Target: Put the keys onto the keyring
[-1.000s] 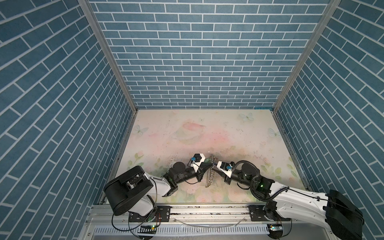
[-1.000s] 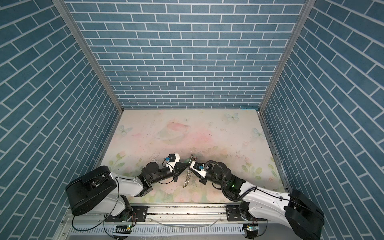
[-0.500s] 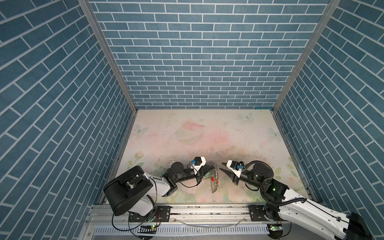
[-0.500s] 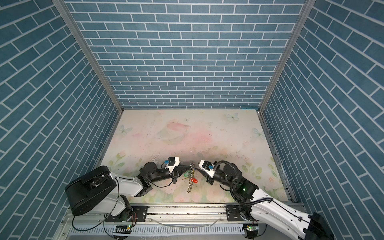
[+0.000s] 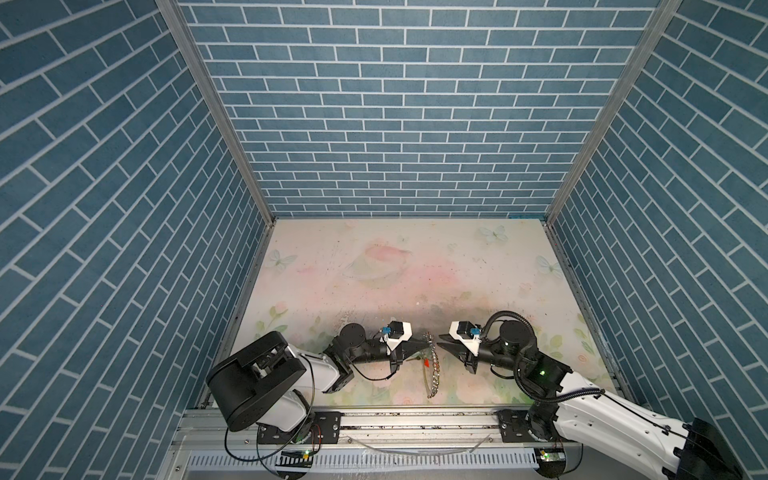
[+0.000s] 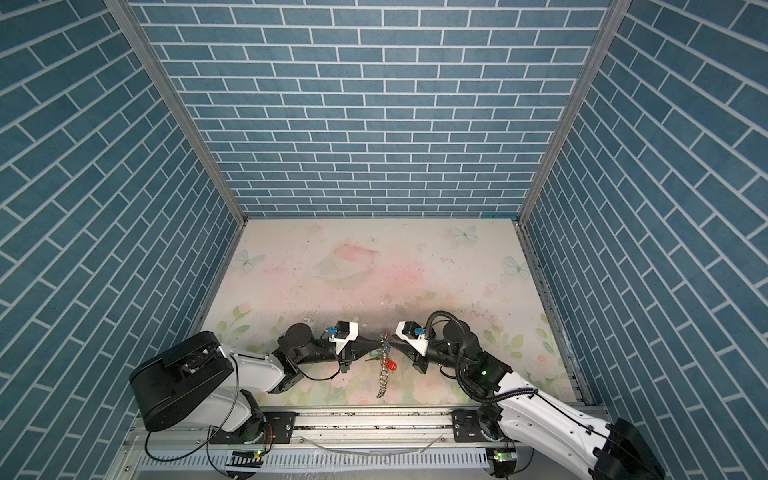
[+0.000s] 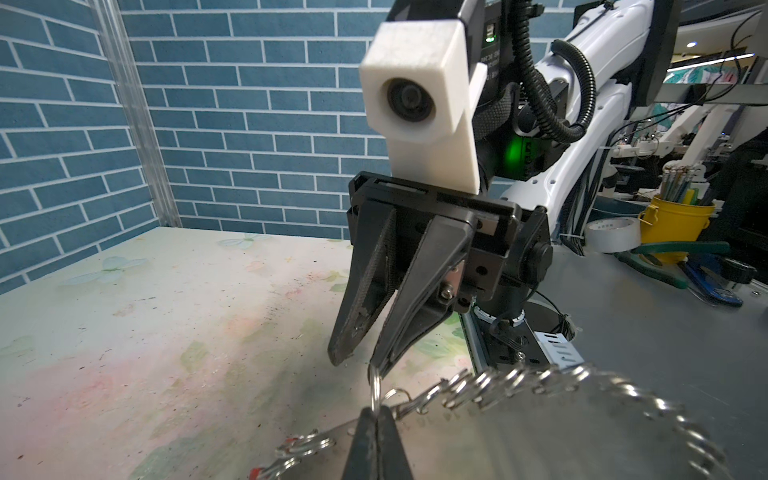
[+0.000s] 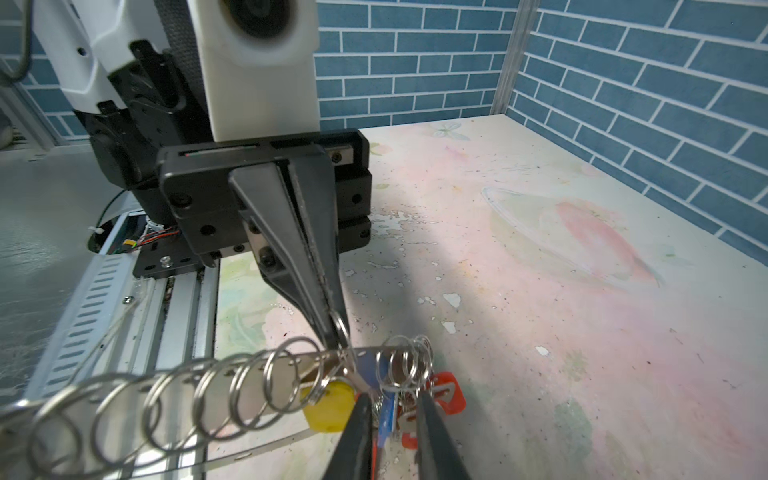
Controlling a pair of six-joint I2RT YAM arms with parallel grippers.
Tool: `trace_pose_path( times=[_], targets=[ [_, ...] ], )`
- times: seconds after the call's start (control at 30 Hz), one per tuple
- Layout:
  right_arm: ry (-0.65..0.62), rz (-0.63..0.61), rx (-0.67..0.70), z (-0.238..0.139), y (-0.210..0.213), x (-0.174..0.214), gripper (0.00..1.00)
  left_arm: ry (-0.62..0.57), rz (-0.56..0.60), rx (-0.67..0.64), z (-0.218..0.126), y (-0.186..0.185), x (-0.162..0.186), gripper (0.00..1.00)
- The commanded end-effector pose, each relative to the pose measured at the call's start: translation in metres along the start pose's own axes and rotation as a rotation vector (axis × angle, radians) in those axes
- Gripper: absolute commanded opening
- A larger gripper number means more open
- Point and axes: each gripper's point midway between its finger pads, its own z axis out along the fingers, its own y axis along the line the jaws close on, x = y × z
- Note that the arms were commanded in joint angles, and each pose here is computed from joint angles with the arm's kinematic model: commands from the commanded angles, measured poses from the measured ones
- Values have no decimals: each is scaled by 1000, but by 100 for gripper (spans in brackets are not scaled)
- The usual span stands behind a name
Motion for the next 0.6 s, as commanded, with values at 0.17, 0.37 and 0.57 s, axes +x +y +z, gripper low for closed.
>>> trace_pose_path(
  times=[0.17, 0.37, 0.57],
  targets=[
    [-105, -23, -89, -2, 11, -38, 18, -39, 50, 45, 0, -5, -9, 0],
    [-83, -8, -120, 2, 14, -35, 15, -35, 45, 69, 0, -9, -7, 0],
    [-76, -4, -138, 5, 15, -35, 12, -31, 42, 85, 0, -11, -6, 0]
  ],
)
